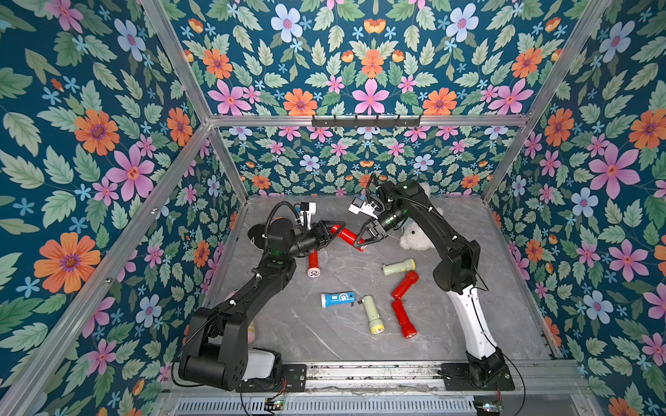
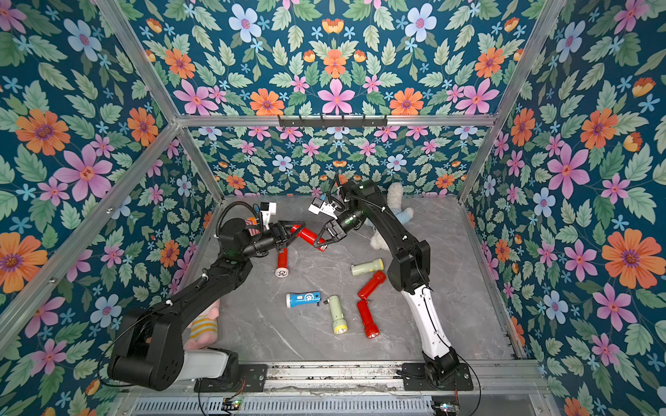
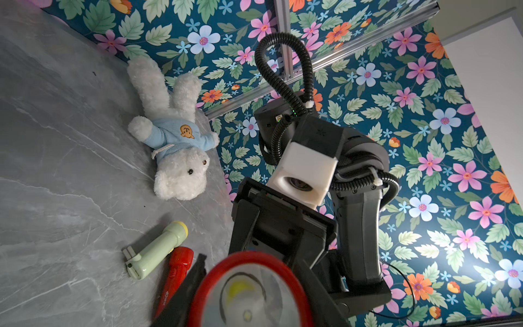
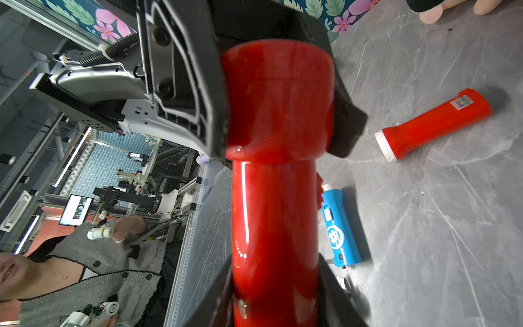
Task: Close the plug at the bottom of the flashlight
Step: Pick up the flashlight from the center of the board, then place the flashlight at the center of the board.
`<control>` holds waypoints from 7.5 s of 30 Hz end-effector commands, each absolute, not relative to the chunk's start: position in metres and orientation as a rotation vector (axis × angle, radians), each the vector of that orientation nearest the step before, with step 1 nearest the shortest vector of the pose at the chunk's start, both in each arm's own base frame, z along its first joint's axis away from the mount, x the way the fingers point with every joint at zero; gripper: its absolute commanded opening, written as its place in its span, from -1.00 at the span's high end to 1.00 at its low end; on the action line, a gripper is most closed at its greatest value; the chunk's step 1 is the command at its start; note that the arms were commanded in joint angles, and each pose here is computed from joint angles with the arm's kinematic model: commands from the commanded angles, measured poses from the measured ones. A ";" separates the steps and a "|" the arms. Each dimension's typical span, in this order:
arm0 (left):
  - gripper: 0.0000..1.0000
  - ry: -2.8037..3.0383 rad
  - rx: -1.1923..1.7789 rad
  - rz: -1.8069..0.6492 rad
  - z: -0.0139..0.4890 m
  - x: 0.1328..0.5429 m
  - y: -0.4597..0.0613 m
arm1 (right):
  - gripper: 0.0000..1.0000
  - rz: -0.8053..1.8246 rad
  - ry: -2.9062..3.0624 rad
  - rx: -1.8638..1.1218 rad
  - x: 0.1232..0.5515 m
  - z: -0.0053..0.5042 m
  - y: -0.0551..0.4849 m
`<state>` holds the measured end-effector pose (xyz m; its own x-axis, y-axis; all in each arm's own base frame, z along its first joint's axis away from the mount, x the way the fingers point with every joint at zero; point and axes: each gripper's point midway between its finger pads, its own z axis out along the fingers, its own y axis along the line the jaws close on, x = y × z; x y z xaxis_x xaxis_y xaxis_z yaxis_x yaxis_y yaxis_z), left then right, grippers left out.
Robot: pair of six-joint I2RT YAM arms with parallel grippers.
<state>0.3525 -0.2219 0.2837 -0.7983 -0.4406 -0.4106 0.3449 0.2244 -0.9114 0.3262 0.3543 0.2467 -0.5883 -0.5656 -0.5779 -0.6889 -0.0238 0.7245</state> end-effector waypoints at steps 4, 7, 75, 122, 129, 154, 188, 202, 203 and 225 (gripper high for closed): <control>0.82 1.821 -0.226 -1.582 0.287 0.372 -0.209 | 0.29 1.785 2.142 -1.211 0.343 0.251 0.355; 0.87 1.796 -0.236 -1.601 0.288 0.372 -0.209 | 0.24 1.779 2.140 -1.168 0.352 0.249 0.359; 0.73 1.524 -0.536 -1.921 0.306 0.416 -0.207 | -0.95 0.872 1.613 -0.219 0.373 0.260 0.325; 0.72 1.360 -0.549 -2.096 0.325 0.395 -0.239 | 0.31 1.061 1.313 -0.077 0.435 0.338 0.365; 0.39 1.371 -0.541 -2.102 0.325 0.393 -0.243 | 0.77 1.089 1.350 -0.131 0.432 0.339 0.365; -0.76 1.862 -0.466 -0.837 0.326 0.350 -0.130 | 1.00 0.868 2.675 -0.586 0.368 0.228 0.326; -0.79 2.051 -0.480 -0.646 0.275 0.332 -0.113 | 0.94 0.947 3.115 -0.476 0.379 0.043 0.405; -0.79 2.066 -0.475 -0.664 0.268 0.334 -0.117 | 0.24 0.897 3.096 -0.408 0.391 0.026 0.406; -0.80 2.067 -0.474 -0.665 0.268 0.334 -0.118 | 0.20 0.909 3.091 -0.401 0.392 0.026 0.407; -0.81 2.089 -0.470 -0.660 0.256 0.335 -0.119 | -0.20 1.153 2.912 -0.351 0.404 0.057 0.422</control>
<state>0.3326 -0.1203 0.2517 -0.5663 -0.5452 -0.6181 -0.0936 0.7877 -0.6089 0.3983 0.4233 0.0455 -0.9743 -0.2239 -0.0264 -0.1808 0.7058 0.6850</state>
